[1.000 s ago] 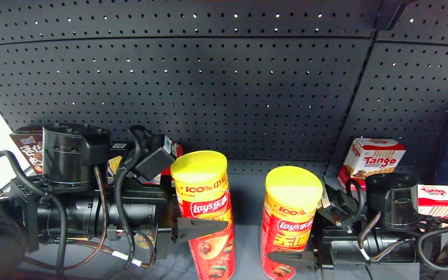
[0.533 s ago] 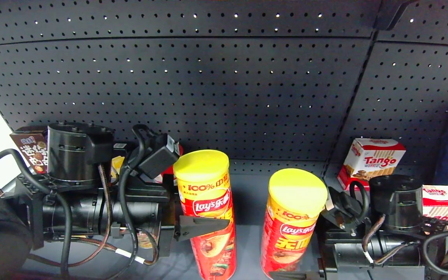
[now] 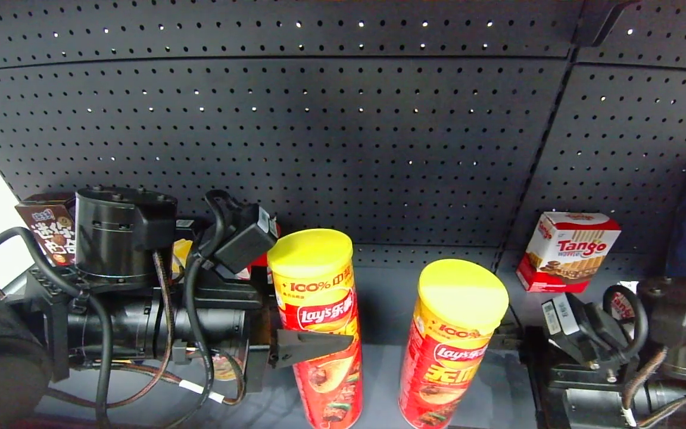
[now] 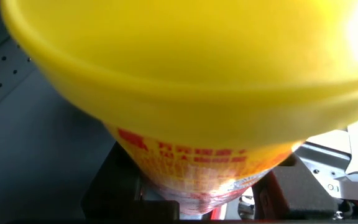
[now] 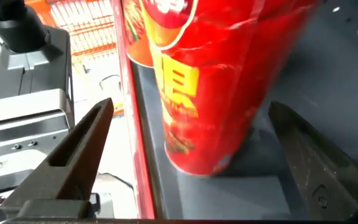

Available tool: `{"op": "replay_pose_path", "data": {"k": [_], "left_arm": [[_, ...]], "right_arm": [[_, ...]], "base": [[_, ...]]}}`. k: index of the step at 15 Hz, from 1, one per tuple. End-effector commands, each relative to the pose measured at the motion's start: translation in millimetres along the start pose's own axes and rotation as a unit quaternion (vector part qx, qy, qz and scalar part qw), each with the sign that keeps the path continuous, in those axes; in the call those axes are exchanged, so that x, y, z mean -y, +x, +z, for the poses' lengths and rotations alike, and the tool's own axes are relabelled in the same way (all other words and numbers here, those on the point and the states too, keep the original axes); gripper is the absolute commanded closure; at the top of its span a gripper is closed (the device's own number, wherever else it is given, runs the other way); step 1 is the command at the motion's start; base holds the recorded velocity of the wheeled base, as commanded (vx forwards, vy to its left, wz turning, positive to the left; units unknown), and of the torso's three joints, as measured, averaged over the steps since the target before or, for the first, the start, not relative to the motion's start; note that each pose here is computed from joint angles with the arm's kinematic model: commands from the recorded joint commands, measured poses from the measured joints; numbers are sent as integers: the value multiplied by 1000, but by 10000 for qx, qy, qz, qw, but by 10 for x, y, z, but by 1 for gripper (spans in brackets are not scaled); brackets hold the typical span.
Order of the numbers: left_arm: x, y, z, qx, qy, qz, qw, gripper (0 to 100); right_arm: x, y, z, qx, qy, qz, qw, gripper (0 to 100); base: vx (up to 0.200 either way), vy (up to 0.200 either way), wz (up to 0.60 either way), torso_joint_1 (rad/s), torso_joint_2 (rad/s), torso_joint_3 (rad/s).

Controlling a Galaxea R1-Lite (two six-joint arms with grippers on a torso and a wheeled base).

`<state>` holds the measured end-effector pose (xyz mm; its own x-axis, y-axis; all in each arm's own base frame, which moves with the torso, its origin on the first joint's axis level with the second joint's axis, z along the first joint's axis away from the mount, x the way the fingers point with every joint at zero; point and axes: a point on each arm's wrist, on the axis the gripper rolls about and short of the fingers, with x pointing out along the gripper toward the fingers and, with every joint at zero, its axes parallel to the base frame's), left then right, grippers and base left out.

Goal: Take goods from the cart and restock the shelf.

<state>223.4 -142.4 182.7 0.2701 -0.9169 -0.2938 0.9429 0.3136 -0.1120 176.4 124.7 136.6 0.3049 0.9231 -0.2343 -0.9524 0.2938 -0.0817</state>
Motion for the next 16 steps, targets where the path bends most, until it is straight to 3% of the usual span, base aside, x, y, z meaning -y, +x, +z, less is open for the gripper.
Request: {"op": "replay_pose_path", "data": {"k": [1,3,6,9,11,13,15,16], "left_arm": [[-12,13,8,-6,21,75,10000,100],[-77,31,99,133,166,593,9980,100],[-156,94,197,244,262,626,9974,100],[-156,118,261,304,330,654,9968,100],[-181,136,282,287,373,986,9940,100],[-184,173,396,387,441,973,9935,100],[-300,297,517,431,481,903,9938,100],[-404,406,553,453,497,574,9961,100]], "right_arm": [[-74,-160,166,315,-145,-164,9993,0],[-186,-289,334,539,-263,-380,9975,0],[-357,-463,467,533,-272,-428,9973,0],[-409,-553,566,674,-381,-550,9955,0],[-462,-668,676,900,-421,-625,9931,0],[-538,-780,700,939,-336,-778,9920,0],[-603,-882,713,1054,-125,-885,9904,0],[-616,-918,735,1149,-14,-912,9892,0]], "base": [[0,0,0,0,0,0],[0,0,0,0,0,0],[0,0,0,0,0,0],[0,0,0,0,0,0],[0,0,0,0,0,0],[0,0,0,0,0,0],[0,0,0,0,0,0],[0,0,0,0,0,0]]}}
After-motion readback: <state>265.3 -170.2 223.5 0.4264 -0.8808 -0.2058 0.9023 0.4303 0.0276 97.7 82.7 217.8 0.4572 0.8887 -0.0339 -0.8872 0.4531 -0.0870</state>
